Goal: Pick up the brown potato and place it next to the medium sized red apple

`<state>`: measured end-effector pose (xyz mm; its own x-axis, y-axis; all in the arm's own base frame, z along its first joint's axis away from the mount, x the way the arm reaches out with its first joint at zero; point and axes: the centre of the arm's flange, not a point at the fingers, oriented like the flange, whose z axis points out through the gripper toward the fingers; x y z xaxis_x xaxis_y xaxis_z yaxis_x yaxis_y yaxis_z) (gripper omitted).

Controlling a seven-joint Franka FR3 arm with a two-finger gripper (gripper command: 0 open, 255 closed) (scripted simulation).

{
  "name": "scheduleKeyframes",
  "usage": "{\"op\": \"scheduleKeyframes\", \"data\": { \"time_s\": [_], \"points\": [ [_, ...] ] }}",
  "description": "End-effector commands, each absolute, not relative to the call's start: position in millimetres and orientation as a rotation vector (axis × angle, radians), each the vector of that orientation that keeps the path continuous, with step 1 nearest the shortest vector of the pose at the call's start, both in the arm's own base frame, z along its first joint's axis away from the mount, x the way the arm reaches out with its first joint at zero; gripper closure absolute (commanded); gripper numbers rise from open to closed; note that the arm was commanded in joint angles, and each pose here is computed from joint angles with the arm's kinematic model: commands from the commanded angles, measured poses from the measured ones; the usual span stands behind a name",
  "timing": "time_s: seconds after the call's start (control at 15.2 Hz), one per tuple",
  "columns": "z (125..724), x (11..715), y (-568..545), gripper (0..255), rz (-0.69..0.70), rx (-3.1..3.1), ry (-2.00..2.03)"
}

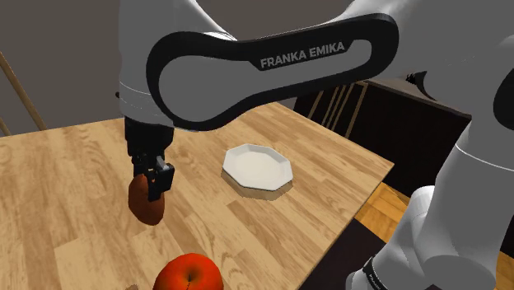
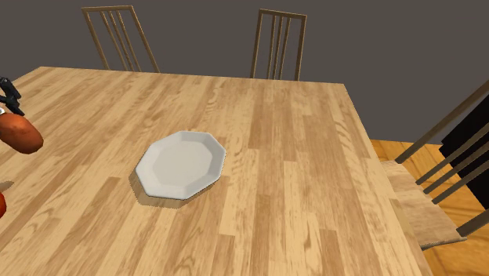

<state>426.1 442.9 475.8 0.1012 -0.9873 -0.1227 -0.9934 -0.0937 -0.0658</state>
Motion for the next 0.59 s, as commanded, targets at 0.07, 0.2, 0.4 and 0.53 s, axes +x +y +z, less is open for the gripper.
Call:
{"op": "scheduleKeyframes", "data": {
  "time_s": [0.07,0.2,0.4,0.53],
  "points": [
    [460.8,425.3,441.8,255,0.071,-2.229,2.021],
    [450.3,425.3,441.8,255,0.071,-2.229,2.021],
    [434.4,425.3,441.8,255,0.071,-2.229,2.021],
    [423.9,425.3,441.8,255,0.071,-2.229,2.021]
  ]
}}
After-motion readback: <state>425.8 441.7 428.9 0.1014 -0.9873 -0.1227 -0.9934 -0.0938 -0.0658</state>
